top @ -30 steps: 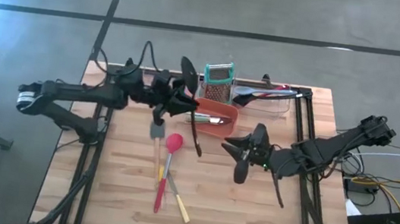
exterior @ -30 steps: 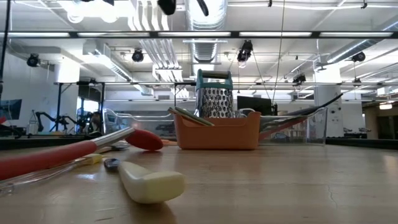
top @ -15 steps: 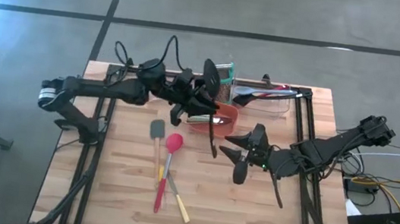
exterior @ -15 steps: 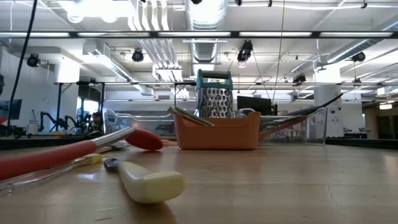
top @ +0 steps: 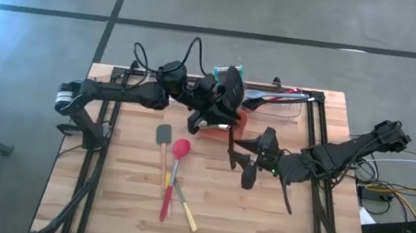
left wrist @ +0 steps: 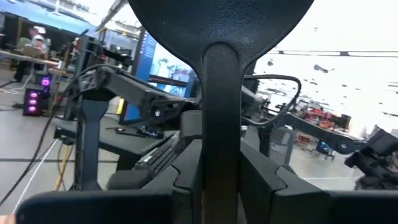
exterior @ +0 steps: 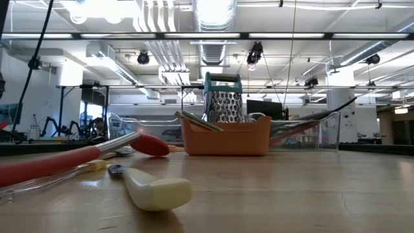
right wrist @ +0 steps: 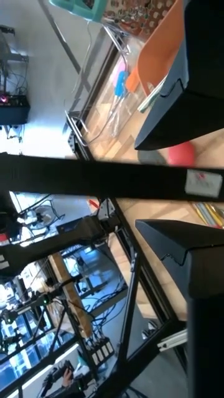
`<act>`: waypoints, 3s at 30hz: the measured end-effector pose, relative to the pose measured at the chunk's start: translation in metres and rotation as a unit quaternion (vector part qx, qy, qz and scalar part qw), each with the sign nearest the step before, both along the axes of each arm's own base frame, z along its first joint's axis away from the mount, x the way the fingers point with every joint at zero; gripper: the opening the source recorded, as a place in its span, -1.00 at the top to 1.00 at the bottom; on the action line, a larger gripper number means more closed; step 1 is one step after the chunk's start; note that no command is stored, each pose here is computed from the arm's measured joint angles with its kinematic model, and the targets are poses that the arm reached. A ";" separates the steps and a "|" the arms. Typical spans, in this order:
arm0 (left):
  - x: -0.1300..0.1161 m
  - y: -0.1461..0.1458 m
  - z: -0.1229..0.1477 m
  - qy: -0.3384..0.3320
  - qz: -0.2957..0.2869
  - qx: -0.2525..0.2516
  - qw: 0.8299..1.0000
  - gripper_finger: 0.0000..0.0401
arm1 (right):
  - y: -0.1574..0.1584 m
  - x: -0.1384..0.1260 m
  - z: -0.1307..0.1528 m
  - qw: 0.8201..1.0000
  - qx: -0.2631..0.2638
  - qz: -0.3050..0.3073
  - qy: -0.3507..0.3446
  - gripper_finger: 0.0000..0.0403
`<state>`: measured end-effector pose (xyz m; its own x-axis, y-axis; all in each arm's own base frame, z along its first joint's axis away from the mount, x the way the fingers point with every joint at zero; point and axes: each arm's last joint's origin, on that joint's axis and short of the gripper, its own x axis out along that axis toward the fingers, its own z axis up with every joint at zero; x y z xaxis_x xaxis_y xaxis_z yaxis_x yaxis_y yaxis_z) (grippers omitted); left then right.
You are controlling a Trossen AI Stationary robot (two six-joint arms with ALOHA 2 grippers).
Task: Pick & Place Kitchen Items
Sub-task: Put the black serving spoon into the right transparent bin
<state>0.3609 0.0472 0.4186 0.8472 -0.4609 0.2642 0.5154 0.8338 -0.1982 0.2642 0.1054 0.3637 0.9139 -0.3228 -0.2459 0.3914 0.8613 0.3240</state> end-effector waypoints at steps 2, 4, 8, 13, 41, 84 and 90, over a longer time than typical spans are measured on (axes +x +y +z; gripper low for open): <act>0.001 -0.002 0.001 -0.003 -0.005 0.003 1.000 0.63 | -0.002 0.001 0.000 1.000 0.000 -0.004 0.000 0.07; 0.002 -0.003 0.003 -0.007 -0.006 0.007 1.000 0.63 | -0.005 0.002 0.000 1.000 0.000 -0.008 0.000 0.07; 0.002 -0.003 0.003 -0.011 -0.002 0.014 1.000 0.63 | -0.010 0.005 0.002 1.000 0.007 -0.018 -0.014 0.09; 0.002 -0.003 0.002 -0.012 0.000 0.018 1.000 0.63 | -0.013 0.007 0.006 0.999 0.016 -0.024 -0.034 0.17; 0.004 0.000 -0.007 0.056 -0.003 -0.014 0.998 -0.10 | -0.013 0.009 0.010 0.998 0.024 -0.025 -0.057 0.64; -0.099 0.044 0.001 0.365 0.364 0.023 0.856 -0.41 | -0.139 -0.162 0.050 0.883 -0.111 -0.083 0.448 0.64; -0.096 0.044 -0.001 0.366 0.364 0.013 0.856 -0.41 | -0.158 -0.154 0.039 0.859 -0.086 -0.052 0.503 0.64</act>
<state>0.2652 0.0916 0.4181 0.8465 0.2623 -0.4633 -0.3979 0.8898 -0.2232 0.1100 -0.0526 0.4026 0.2315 -0.4999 -0.8346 0.4759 0.8064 -0.3510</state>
